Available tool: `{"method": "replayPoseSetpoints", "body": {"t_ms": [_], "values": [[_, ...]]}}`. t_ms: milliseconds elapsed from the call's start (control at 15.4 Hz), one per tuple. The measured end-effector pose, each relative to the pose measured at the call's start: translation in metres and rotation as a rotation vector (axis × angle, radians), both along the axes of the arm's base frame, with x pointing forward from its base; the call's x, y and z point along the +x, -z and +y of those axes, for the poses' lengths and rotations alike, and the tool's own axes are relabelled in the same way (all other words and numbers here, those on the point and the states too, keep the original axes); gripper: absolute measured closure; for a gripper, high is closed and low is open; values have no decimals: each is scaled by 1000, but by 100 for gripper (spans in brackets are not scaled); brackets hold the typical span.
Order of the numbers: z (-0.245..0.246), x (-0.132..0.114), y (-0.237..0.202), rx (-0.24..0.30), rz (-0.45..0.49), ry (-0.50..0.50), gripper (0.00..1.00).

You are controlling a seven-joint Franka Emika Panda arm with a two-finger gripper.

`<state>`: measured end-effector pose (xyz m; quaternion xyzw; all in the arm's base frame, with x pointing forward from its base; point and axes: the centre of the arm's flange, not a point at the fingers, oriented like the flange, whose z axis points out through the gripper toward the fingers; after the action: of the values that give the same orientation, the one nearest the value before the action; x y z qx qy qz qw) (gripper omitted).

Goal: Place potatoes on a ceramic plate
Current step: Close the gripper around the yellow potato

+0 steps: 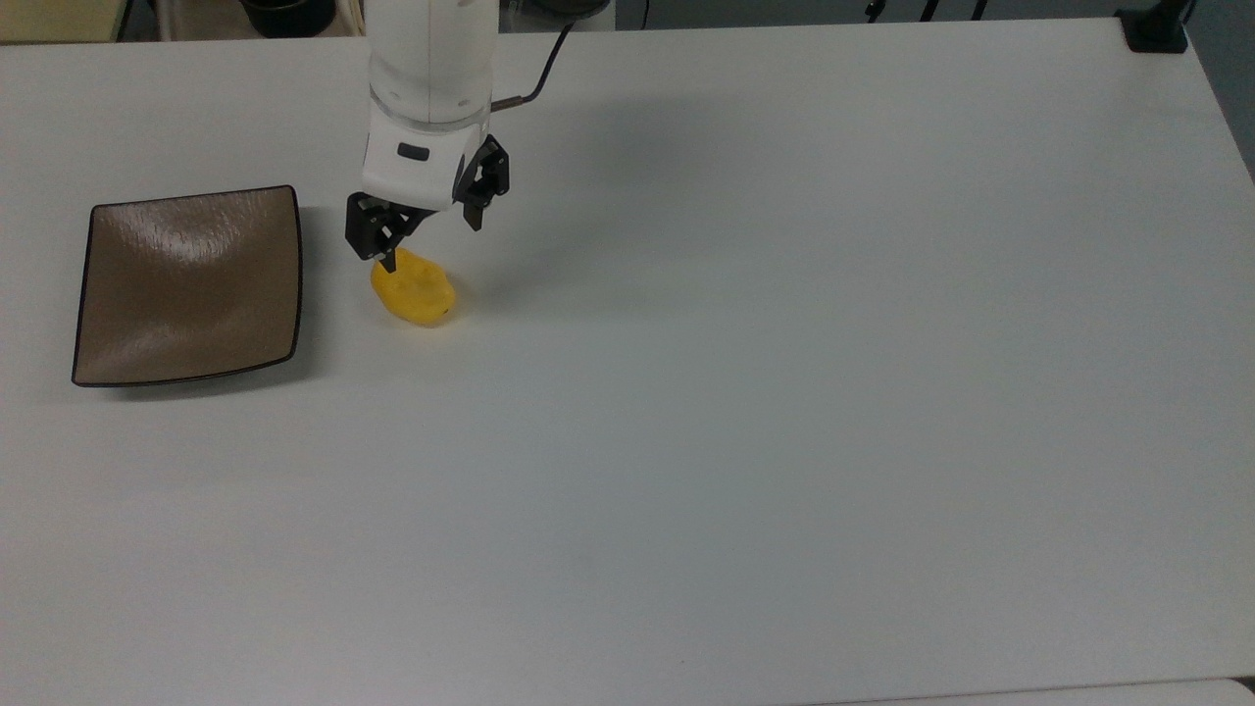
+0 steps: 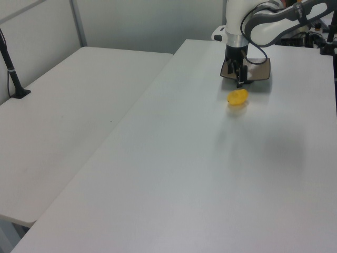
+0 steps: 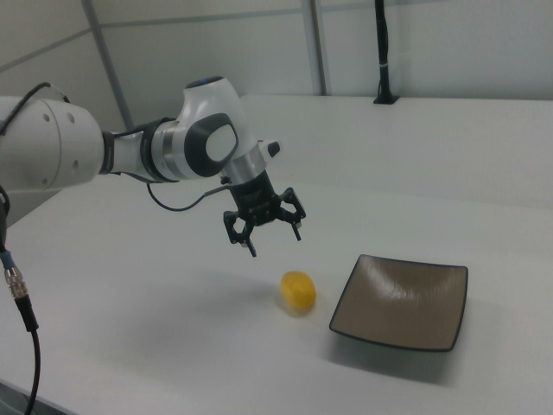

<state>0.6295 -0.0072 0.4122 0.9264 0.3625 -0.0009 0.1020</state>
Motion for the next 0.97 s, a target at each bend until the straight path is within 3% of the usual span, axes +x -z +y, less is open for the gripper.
{"method": "replayPoseSetpoints", "body": {"t_ms": [325, 584, 779, 974], "values": [[-7, 9, 38, -47, 18, -94, 0], [-14, 10, 68, -52, 20, -120, 0], [-17, 9, 87, -104, 57, -168, 0], [-18, 6, 104, -122, 88, -188, 0]]}}
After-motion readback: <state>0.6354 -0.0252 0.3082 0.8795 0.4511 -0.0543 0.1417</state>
